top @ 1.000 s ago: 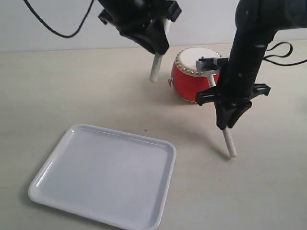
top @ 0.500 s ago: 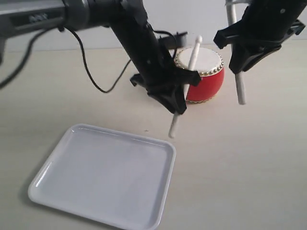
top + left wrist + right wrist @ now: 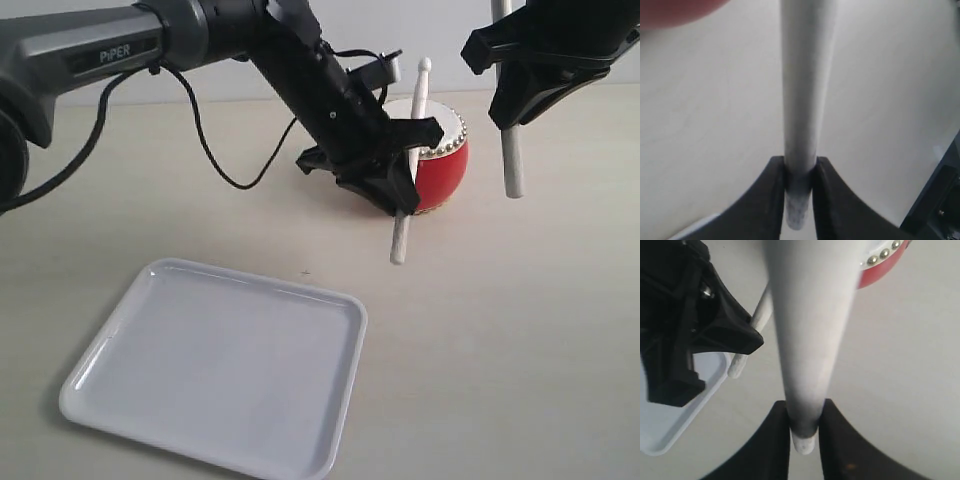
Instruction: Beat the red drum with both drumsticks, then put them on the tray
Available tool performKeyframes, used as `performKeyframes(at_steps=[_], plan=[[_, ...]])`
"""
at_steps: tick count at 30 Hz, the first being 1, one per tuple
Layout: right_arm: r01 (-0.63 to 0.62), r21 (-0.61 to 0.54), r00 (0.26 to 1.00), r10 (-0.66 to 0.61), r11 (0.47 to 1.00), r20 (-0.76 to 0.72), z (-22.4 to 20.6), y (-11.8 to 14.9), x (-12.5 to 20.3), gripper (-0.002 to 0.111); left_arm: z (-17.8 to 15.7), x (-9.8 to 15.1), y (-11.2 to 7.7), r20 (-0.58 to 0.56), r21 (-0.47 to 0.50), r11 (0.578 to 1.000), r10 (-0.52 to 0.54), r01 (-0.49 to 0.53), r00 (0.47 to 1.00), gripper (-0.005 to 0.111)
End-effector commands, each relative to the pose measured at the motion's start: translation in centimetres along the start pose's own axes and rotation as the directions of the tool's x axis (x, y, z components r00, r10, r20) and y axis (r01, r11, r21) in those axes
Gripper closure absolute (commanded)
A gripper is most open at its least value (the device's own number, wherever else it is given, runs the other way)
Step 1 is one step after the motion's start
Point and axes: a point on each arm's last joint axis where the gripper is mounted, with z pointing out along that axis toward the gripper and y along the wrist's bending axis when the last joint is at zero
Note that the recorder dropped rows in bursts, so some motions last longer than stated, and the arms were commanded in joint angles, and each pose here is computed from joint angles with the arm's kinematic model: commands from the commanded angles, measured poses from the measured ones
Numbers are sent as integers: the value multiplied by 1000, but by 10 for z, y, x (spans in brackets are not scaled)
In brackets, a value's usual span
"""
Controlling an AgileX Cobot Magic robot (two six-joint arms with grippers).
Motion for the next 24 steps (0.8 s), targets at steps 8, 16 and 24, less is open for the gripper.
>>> performKeyframes(at_steps=[8, 16, 24], plan=[[24, -15, 999, -23, 1000, 34, -14, 4, 12, 108, -108, 53, -7, 88, -41, 996, 81, -78, 993, 107], [20, -69, 995, -13, 997, 96, -14, 15, 56, 108, -127, 179, 32, 210, -67, 996, -51, 66, 976, 107], [-11, -153, 995, 27, 988, 101, 33, 22, 106, 108, -116, 267, 23, 470, -69, 983, -120, 171, 875, 107]])
